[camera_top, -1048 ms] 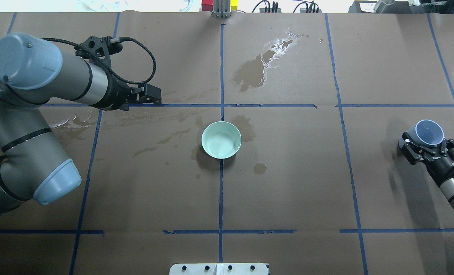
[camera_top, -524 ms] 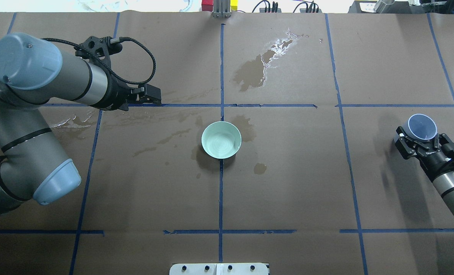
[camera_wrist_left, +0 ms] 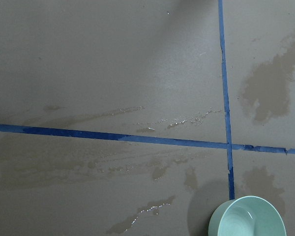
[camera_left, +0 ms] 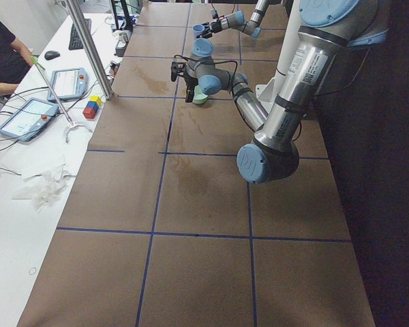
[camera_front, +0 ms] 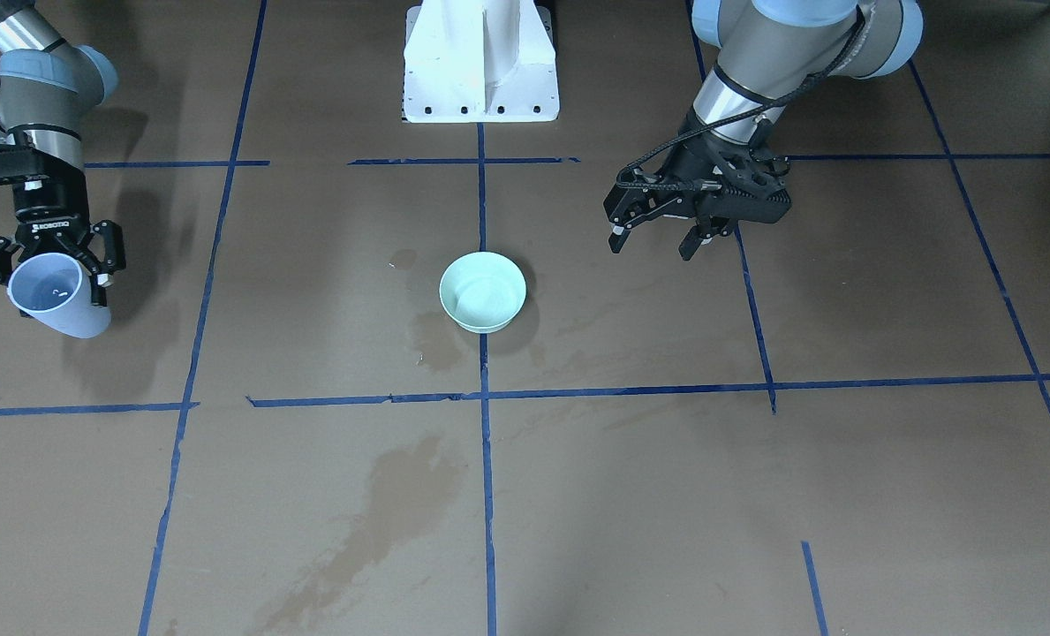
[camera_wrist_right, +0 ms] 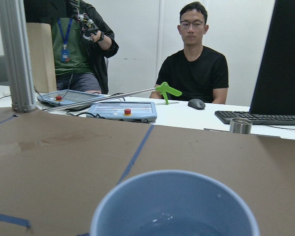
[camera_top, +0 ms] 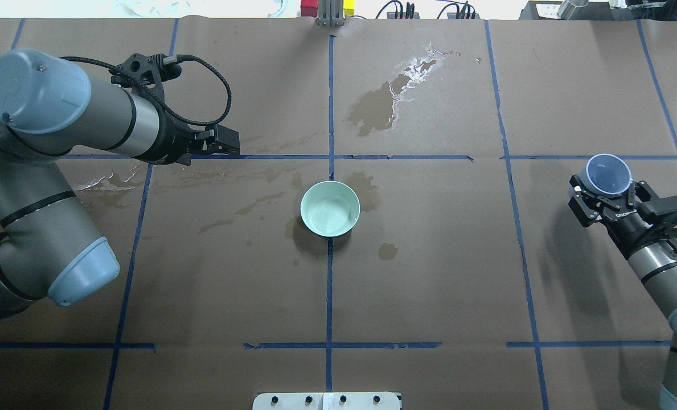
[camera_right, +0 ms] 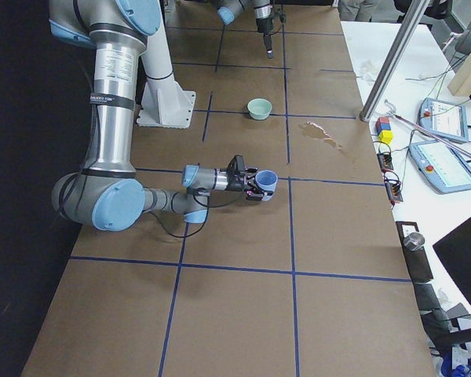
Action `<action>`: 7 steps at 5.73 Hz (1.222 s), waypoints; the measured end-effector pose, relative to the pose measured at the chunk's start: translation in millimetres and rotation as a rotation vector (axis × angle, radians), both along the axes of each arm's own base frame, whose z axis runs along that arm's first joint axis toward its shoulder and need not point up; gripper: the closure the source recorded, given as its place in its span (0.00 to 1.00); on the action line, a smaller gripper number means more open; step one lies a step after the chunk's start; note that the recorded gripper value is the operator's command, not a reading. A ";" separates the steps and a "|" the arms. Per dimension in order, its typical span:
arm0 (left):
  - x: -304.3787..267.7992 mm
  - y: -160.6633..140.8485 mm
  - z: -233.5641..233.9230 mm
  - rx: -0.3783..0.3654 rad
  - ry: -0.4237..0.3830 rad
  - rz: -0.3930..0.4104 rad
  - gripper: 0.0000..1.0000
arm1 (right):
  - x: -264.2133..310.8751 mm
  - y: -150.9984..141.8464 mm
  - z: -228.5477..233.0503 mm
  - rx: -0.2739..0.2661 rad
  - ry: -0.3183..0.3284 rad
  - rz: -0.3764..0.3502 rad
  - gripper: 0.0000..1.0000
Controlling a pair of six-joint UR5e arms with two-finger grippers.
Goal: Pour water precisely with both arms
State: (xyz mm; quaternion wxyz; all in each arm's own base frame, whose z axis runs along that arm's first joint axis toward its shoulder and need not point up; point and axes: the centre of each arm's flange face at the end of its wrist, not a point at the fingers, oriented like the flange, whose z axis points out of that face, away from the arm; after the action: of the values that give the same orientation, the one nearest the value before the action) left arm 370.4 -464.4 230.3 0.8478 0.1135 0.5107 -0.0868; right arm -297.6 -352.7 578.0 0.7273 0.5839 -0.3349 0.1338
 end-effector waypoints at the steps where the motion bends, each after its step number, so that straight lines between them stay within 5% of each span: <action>1: -0.5 0.2 2.9 -0.003 -0.004 0.000 0.01 | -19.3 -6.1 -31.7 0.037 -0.011 -0.035 0.86; 5: -1.2 1.6 13.6 -0.015 -0.017 0.001 0.01 | -116.3 0.4 -146.5 0.079 -0.043 -0.069 0.86; 7: -2.2 1.2 15.6 -0.016 -0.020 0.000 0.01 | -199.4 13.4 -226.0 0.064 0.079 -0.023 0.92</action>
State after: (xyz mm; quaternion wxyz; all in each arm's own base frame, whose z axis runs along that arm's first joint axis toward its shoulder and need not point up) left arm 368.2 -463.2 245.8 0.8537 0.1075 0.5015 -0.0900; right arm -497.0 -339.3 352.0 0.7226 0.6077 -0.3166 0.0913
